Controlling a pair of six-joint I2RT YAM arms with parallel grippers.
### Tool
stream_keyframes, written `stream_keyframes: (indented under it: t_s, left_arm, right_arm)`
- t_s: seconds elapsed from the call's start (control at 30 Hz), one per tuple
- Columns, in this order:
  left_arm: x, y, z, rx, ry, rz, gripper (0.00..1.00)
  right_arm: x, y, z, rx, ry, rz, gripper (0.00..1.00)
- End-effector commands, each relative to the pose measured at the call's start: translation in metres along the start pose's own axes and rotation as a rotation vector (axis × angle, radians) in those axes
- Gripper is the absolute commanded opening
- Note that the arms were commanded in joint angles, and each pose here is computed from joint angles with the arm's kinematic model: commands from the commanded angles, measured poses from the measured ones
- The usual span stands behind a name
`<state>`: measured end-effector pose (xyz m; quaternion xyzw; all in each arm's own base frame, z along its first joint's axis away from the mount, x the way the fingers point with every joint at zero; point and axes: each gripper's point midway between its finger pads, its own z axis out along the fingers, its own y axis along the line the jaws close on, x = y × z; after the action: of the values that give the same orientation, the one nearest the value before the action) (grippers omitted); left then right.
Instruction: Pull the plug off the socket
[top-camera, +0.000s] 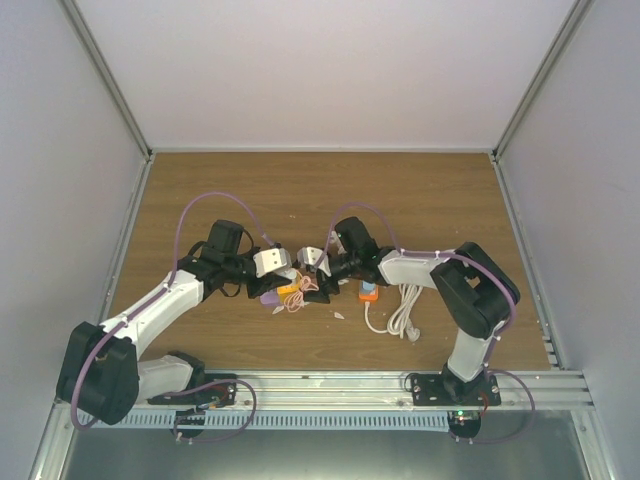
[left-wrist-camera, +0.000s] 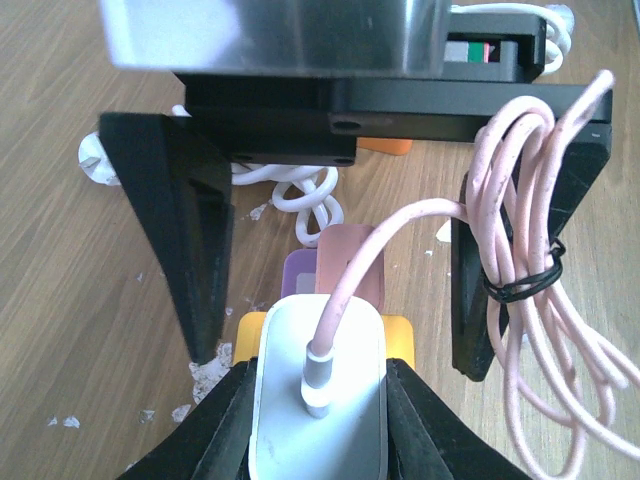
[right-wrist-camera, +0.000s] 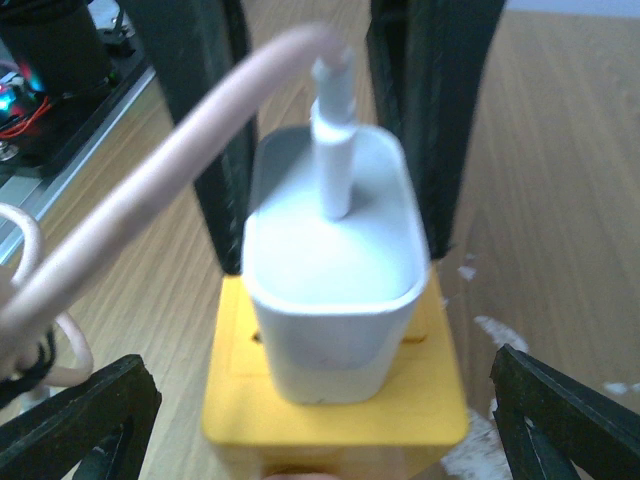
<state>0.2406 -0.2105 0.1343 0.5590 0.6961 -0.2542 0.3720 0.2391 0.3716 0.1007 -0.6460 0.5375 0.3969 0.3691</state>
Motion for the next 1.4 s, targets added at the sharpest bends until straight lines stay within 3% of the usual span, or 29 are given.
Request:
stream_keyframes:
  t_s: [0.0, 0.17, 0.37, 0.53, 0.87, 1.37]
  left_arm:
    - [-0.006, 0.005, 0.003, -0.02, -0.027, 0.016, 0.23]
    - [-0.007, 0.005, 0.002, -0.019, -0.03, 0.014, 0.22]
    - [-0.008, 0.001, 0.003, 0.002, -0.04, 0.018, 0.22]
    - [-0.011, 0.0, 0.002, 0.012, -0.056, 0.017, 0.21]
    - [-0.029, -0.002, -0.006, 0.045, -0.109, -0.01, 0.19]
    - [-0.039, -0.004, -0.017, 0.038, -0.111, 0.082, 0.18]
  right_arm:
    - [0.001, 0.015, 0.001, -0.049, 0.009, 0.01, 0.9]
    - [0.005, 0.006, 0.005, -0.017, 0.024, 0.019, 0.82]
    - [0.002, 0.002, 0.009, -0.015, 0.006, 0.017, 0.8]
    - [0.006, 0.006, 0.016, -0.029, 0.017, 0.01, 0.72]
    - [0.023, 0.007, 0.019, -0.014, 0.056, 0.006, 0.47]
    - [0.037, -0.007, 0.02, 0.054, 0.101, 0.041, 0.31]
